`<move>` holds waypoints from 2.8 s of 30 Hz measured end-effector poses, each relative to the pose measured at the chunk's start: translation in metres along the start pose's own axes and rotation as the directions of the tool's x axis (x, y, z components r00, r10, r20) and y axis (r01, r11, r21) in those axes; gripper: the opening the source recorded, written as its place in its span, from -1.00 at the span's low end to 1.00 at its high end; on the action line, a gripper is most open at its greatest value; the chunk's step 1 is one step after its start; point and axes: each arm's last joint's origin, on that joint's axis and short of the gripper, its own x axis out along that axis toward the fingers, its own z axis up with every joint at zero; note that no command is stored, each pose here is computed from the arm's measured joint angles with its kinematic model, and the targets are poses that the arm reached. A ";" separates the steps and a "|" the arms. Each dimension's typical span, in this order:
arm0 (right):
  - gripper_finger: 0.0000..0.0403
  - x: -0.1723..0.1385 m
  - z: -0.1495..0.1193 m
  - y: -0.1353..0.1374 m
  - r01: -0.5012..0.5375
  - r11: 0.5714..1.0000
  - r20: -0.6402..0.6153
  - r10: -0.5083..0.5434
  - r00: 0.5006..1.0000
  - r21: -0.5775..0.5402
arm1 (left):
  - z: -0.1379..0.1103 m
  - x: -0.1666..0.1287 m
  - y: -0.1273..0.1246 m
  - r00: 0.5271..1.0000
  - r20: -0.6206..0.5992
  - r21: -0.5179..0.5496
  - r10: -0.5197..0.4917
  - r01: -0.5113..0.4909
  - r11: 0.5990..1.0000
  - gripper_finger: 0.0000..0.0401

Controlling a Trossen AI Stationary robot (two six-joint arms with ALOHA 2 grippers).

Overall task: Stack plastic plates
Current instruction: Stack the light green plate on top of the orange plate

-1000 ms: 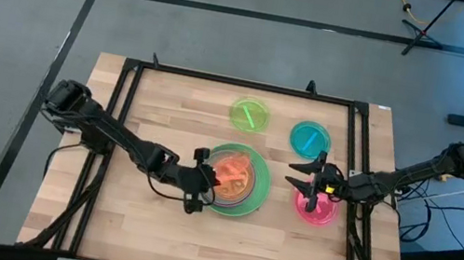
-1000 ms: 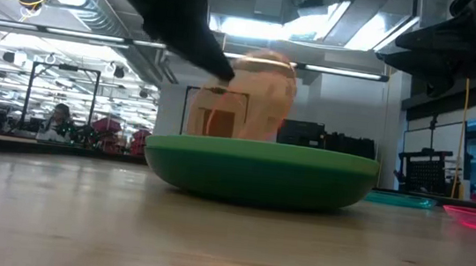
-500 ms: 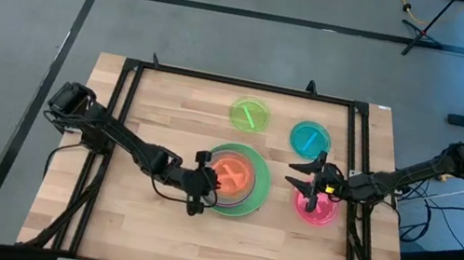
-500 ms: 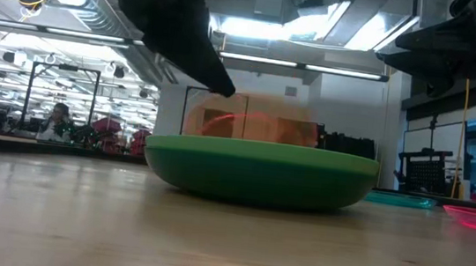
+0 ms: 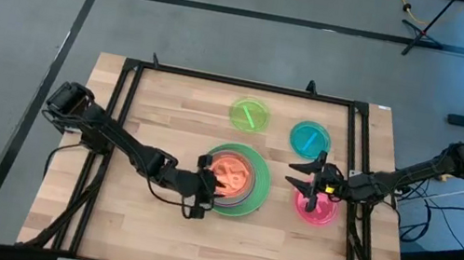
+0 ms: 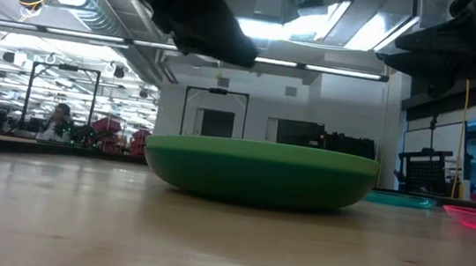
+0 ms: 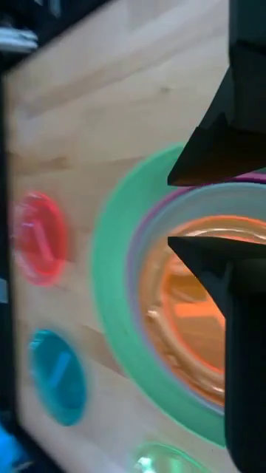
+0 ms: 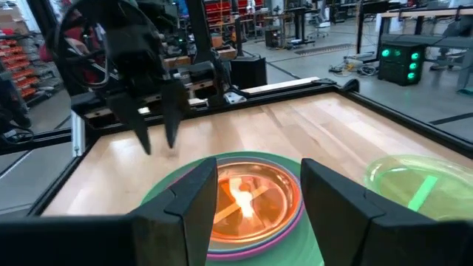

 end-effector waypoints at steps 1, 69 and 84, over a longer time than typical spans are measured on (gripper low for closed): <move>-0.07 0.000 0.000 0.000 0.009 1.000 0.000 -0.009 1.000 -0.002 | -0.002 0.000 -0.001 0.999 0.040 0.005 -0.011 0.011 1.000 -0.44; -0.85 0.176 -0.039 -0.227 0.647 0.727 -0.669 -0.365 0.647 0.230 | -0.088 -0.049 0.164 0.791 0.502 -0.022 0.350 -0.392 0.920 -0.44; -0.98 0.169 0.008 -0.209 0.591 0.767 -0.572 -0.374 0.729 0.252 | -0.089 -0.048 0.160 0.804 0.497 -0.018 0.328 -0.368 0.930 -0.44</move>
